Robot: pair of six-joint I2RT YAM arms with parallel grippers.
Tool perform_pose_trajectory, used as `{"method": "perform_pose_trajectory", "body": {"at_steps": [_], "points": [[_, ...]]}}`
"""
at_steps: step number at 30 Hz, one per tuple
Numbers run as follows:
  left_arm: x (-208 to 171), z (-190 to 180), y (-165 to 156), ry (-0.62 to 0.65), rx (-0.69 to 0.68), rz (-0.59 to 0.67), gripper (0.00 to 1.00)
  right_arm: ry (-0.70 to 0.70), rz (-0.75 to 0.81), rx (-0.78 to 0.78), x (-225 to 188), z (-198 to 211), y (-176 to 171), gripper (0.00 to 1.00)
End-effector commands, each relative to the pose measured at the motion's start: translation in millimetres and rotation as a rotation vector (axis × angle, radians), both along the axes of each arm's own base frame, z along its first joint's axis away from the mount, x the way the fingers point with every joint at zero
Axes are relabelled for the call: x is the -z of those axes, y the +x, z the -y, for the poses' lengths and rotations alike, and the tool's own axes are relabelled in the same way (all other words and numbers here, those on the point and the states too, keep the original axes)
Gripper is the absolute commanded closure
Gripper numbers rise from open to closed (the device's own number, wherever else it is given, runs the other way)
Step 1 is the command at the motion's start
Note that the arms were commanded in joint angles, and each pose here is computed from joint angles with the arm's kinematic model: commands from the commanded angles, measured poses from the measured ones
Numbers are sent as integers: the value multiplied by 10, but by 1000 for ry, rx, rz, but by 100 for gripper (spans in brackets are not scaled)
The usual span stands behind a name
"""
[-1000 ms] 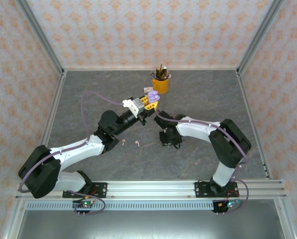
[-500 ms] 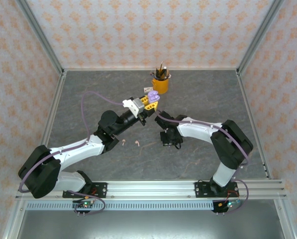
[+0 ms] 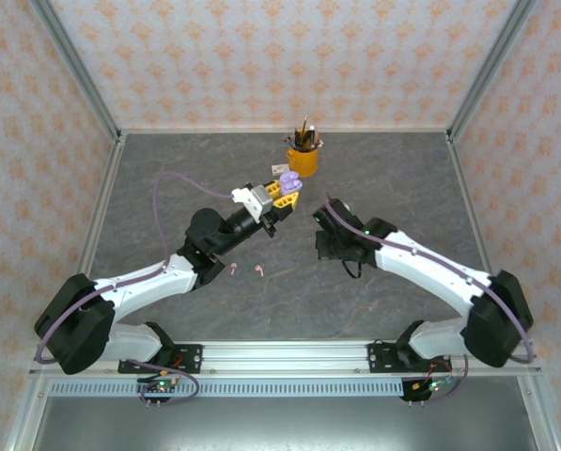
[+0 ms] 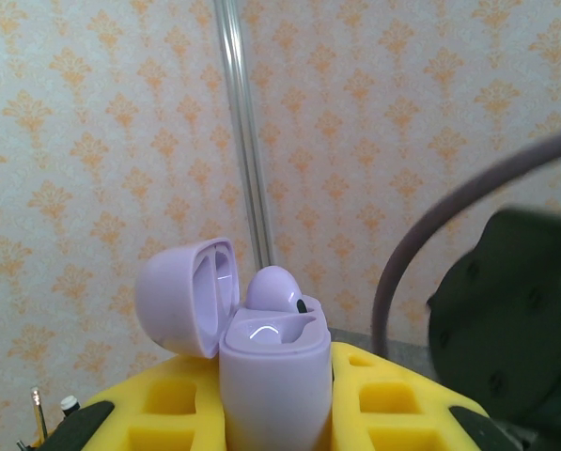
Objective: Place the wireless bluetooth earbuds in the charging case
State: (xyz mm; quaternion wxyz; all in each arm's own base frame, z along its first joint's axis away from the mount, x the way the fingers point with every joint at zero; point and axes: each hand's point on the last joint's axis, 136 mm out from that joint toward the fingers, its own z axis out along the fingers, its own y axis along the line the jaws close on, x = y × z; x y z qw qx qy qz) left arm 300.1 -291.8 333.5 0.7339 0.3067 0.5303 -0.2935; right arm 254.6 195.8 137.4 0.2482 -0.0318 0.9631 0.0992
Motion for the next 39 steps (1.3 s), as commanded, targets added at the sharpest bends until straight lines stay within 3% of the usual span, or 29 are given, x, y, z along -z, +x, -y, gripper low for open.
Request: {"method": "perform_pose_trajectory", "body": {"at_steps": [1, 8, 17, 39], "points": [[-219, -42, -79, -17, 18, 60, 100, -16, 123, 65, -450, 229, 45, 83], [-123, 5, -102, 24, 44, 42, 100, 89, 355, 77, -1398, 370, 94, 82], [-116, 106, -102, 38, 91, 34, 100, 162, 590, -115, -2354, 173, 124, 81], [-133, 293, -27, 15, 148, 17, 100, 357, 596, -360, -2558, -497, 125, 81]]}}
